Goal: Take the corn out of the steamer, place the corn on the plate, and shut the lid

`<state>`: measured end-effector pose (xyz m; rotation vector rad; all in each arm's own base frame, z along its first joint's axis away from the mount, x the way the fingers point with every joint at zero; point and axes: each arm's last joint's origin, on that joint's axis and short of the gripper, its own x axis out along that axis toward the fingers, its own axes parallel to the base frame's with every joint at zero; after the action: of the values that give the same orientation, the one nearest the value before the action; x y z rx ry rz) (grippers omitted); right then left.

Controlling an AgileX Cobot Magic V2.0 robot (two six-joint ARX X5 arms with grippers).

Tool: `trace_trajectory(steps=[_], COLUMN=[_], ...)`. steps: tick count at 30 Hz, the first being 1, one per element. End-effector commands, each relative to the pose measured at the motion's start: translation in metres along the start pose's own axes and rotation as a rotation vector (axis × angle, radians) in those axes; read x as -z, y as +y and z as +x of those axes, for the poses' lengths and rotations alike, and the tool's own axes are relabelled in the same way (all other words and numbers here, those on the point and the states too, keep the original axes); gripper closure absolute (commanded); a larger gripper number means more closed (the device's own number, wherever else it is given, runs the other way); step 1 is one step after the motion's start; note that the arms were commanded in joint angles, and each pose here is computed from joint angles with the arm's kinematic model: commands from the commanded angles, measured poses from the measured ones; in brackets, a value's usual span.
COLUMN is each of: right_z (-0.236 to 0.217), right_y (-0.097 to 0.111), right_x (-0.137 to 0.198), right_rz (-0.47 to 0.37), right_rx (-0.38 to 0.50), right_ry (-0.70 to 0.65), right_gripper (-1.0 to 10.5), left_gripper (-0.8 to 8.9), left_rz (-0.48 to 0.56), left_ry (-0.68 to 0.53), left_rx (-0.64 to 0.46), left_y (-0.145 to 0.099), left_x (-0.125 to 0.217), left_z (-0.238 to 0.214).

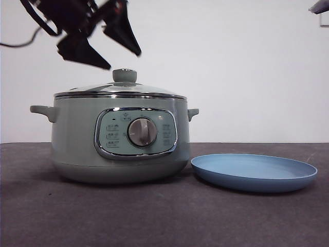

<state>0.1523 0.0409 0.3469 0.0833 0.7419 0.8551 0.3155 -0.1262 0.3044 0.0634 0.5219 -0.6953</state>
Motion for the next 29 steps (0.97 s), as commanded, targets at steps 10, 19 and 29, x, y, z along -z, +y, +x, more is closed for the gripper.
trace_trajectory(steps=[10,19,29], right_z=[0.000,0.000,0.000], right_y=[0.000,0.000,0.000], right_x=[-0.001,-0.001,-0.001], right_rz=[0.007,0.007,0.007], right_rx=[0.000,0.000,0.000], right_ry=[-0.004,-0.004,-0.004], right_gripper=[3.2,3.2,3.2], left_gripper=[2.20,3.66,6.63], left_rz=[0.071,0.075,0.078], left_ry=[0.054,0.062,0.071], left_rx=[-0.097,-0.085,-0.069], left_y=[0.000,-0.004,-0.009], left_x=[0.011,0.013,0.014], left_z=[0.027,0.032,0.033])
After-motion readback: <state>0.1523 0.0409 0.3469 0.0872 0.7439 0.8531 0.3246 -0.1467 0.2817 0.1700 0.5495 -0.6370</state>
